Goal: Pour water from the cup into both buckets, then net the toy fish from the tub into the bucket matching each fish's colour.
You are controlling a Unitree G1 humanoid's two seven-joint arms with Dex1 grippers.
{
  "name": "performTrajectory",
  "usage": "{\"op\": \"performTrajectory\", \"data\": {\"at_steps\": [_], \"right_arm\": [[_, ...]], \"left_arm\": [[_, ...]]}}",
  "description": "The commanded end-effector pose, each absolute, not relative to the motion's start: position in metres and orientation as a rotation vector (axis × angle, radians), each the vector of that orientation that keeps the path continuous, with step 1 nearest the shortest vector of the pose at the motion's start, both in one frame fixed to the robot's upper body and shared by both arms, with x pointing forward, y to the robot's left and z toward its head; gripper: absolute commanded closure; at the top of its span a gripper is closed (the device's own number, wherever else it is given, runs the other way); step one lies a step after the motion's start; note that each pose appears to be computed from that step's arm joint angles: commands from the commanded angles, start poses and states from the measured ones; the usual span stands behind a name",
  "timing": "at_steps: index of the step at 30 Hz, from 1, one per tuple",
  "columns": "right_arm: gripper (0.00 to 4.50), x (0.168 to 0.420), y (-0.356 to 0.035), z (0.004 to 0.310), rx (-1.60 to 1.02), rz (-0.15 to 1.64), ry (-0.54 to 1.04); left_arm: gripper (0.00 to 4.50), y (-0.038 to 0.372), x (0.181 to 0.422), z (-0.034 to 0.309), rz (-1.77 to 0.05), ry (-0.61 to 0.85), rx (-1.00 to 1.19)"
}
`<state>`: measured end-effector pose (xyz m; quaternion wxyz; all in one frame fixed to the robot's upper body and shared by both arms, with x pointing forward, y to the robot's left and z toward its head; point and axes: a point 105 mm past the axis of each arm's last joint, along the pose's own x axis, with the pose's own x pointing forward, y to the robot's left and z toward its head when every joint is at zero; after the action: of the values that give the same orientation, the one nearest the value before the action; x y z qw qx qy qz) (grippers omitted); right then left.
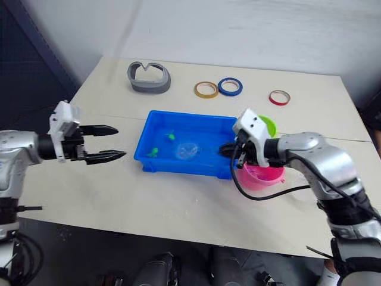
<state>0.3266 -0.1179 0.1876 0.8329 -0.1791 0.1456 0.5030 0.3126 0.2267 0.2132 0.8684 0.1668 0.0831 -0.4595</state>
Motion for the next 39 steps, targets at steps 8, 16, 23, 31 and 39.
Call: {"op": "performTrajectory", "data": {"at_steps": [8,16,23,31,39], "right_arm": [[4.5,0.358,-0.092,0.186,-0.542,1.137,0.218],[4.5,0.378,-0.085,0.178,-0.43,1.082,0.261],[4.5,0.399,-0.07,0.185,-0.353,1.003,0.201],[4.5,0.402,-0.058,0.2,-0.23,1.004,0.126],[4.5,0.382,-0.077,0.211,-0.251,1.011,0.058]], "left_arm": [[0.05,0.236,0.285,0.226,-0.849,0.14,0.365],[0.05,0.232,0.284,0.232,-0.831,0.119,0.372],[0.05,0.23,0.288,0.233,-0.835,0.106,0.376],[0.05,0.227,0.299,0.237,-0.84,0.079,0.378],[0.05,0.219,0.313,0.247,-0.883,0.029,0.336]]}}
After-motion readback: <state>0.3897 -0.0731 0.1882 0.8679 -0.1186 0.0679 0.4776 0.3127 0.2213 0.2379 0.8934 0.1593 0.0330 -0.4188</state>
